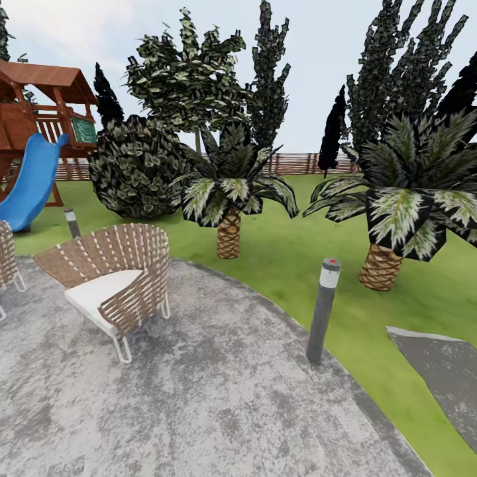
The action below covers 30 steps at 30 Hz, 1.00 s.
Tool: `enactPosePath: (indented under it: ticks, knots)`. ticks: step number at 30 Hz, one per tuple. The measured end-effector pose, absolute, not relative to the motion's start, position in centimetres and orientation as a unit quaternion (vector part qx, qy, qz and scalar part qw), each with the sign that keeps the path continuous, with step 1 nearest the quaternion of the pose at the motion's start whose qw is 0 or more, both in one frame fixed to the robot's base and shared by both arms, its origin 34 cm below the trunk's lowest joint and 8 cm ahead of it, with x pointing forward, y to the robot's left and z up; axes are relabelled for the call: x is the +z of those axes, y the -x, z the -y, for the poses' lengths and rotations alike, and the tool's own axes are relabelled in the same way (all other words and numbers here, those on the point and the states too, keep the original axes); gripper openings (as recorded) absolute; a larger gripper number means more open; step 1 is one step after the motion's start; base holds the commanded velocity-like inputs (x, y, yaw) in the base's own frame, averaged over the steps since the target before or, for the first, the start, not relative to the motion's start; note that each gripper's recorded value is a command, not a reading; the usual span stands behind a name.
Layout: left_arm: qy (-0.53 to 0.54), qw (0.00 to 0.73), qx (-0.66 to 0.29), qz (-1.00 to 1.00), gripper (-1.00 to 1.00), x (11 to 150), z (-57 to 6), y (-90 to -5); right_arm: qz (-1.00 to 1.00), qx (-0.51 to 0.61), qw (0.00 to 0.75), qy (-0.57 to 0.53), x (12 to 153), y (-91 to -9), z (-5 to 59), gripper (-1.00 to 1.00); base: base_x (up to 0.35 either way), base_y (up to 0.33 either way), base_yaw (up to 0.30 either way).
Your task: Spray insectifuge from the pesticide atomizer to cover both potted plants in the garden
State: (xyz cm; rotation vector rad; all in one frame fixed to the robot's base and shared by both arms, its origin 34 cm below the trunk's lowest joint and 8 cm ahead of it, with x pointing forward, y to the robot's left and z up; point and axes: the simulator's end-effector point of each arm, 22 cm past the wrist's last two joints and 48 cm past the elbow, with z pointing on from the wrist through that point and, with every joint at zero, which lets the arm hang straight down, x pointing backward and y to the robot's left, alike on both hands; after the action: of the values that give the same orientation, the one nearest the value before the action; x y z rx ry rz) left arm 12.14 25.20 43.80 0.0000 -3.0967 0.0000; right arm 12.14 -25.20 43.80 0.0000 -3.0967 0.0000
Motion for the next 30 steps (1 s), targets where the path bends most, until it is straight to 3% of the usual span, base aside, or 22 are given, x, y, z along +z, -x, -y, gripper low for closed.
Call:
enactPosePath:
  ticks: [21, 30]
  knots:
    - [-0.001, 0.016, 0.001, 1.0, 1.0, 43.8, -25.1, -12.7, 0.999, -0.007, -0.053, -0.001, 43.9, -18.2, 23.8, 1.0, 0.0, 0.0, 0.0]
    - [0.004, -0.017, -0.006, 1.0, 1.0, 43.8, -26.1, -15.1, 0.995, 0.013, -0.104, -0.002, 44.3, -21.7, 27.0, 1.0, 0.0, 0.0, 0.0]
